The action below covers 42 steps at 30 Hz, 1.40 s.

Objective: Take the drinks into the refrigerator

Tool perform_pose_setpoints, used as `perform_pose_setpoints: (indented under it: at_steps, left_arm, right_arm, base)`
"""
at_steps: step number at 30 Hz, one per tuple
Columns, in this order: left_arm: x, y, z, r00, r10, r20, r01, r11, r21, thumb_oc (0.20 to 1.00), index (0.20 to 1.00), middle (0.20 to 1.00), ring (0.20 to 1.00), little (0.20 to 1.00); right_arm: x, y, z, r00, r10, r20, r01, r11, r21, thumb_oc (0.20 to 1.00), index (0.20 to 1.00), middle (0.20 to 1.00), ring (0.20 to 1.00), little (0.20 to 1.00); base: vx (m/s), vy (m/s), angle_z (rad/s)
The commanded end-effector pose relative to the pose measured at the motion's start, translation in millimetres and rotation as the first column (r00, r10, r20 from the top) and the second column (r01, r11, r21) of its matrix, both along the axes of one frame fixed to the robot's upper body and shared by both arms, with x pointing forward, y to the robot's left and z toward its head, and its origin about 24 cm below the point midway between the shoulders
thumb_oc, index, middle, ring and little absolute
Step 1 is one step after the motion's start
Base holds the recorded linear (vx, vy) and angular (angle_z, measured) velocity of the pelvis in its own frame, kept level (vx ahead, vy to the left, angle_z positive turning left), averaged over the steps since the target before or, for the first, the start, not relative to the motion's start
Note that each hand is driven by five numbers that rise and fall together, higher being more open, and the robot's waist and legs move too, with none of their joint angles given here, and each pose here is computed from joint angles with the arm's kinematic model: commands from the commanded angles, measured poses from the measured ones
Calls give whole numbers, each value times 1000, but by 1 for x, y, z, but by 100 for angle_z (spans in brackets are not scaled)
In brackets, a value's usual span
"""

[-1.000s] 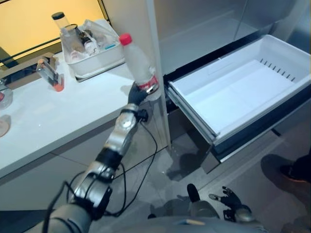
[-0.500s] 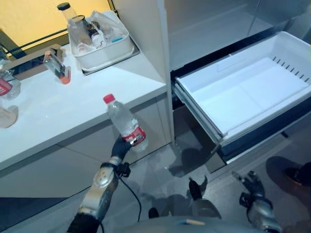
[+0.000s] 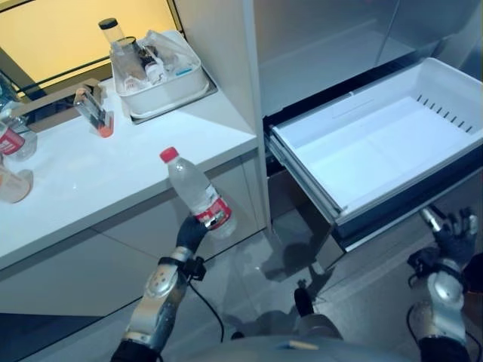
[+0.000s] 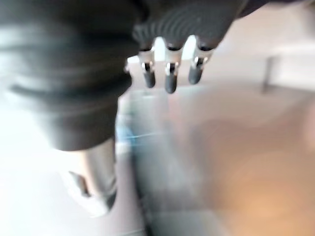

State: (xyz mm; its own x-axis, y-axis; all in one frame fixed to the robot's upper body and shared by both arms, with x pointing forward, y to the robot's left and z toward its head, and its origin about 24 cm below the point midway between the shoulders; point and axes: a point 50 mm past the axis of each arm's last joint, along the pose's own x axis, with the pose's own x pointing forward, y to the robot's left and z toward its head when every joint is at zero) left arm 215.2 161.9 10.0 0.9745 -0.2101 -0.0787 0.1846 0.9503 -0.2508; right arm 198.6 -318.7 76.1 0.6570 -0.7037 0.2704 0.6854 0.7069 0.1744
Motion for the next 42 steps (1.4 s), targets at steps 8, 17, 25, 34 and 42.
perform_pose_setpoints:
  at_steps: [8, 17, 25, 34, 42]
  left_arm:
    - [17, 15, 53, 960, 74, 271, -81, 997, 13, 200, 200, 200, 200, 200]
    - [14, 13, 50, 965, 37, 259, -44, 999, 20, 200, 200, 200, 200, 200]
    - [15, 1, 50, 962, -93, 255, 85, 995, 43, 200, 200, 200, 200, 200]
    - [17, -26, 47, 934, -271, 234, 262, 963, 69, 200, 200, 200, 200, 200]
    - [20, -50, 48, 901, -357, 247, 344, 934, 95, 200, 200, 200, 200, 200]
  right_arm:
    - [-10, 17, 98, 906, -109, 410, 222, 946, -238, 1000, 1000, 1000, 1000, 1000]
    - [-7, 73, 159, 786, 385, 484, -63, 829, -556, 1000, 1000, 1000, 1000, 1000]
    - [31, 106, 126, 623, 782, -34, -639, 483, -599, 1000, 1000, 1000, 1000, 1000]
    - [92, 133, 86, 431, 809, -400, -868, 251, -428, 1000, 1000, 1000, 1000, 1000]
    - [126, 179, 58, 300, 832, -466, -940, 175, -293, 1000, 1000, 1000, 1000, 1000]
  base:
    - [0, 0, 0]
    - [0, 0, 0]
    - [-15, -8, 0]
    - [-8, -4, 8]
    - [2, -2, 9]
